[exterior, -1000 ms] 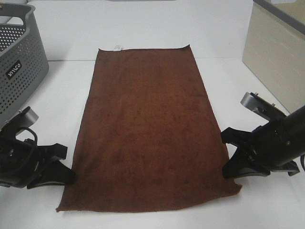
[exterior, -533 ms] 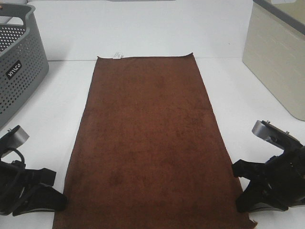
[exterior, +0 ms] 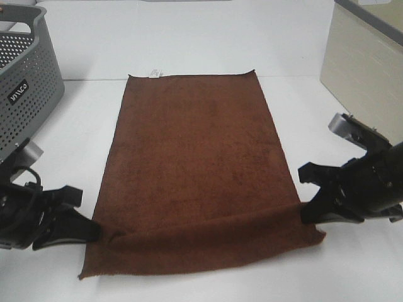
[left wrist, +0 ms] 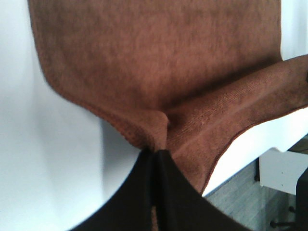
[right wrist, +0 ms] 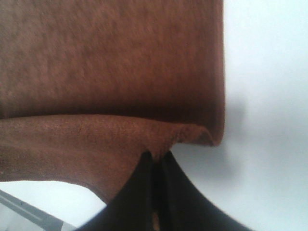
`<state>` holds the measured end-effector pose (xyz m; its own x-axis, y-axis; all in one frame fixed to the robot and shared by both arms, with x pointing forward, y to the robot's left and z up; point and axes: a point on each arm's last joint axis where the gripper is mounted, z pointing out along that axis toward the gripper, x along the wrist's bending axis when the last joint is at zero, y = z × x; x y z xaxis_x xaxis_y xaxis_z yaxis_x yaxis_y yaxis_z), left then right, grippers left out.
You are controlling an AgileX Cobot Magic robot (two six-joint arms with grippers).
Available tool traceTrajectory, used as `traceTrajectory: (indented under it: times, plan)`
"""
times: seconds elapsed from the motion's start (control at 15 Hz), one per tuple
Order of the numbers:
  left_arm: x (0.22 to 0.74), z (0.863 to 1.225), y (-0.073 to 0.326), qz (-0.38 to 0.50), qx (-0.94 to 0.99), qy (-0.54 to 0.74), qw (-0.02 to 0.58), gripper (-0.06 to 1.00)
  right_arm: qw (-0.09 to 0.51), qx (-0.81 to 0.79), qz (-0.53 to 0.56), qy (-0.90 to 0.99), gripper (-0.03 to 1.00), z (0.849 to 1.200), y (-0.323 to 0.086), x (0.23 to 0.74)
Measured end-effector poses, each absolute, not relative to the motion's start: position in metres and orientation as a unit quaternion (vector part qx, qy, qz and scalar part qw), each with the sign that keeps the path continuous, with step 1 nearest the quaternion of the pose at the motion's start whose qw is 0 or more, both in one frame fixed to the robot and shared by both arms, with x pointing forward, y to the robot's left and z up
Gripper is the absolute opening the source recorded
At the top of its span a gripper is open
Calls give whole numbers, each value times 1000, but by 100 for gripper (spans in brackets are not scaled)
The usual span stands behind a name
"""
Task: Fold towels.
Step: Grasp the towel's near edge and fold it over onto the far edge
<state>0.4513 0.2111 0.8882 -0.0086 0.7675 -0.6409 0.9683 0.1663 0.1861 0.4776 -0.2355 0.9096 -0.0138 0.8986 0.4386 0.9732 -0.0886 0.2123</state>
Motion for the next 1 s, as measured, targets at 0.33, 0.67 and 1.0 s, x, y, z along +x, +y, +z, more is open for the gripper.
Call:
traceTrajectory:
  times: [0.33,0.67,1.0]
  plan:
    - [509,922,208,-90,610,699,362,0,29,-665,-303,-683,0,948,-229,527]
    - [599,961,198,-29,612,678,406,0,22,-651,-325,-685,0,965,-219,601]
    - [664,954,193,21,601,676,427,0,-9,-647,-334,-685,0,966,-213,683]
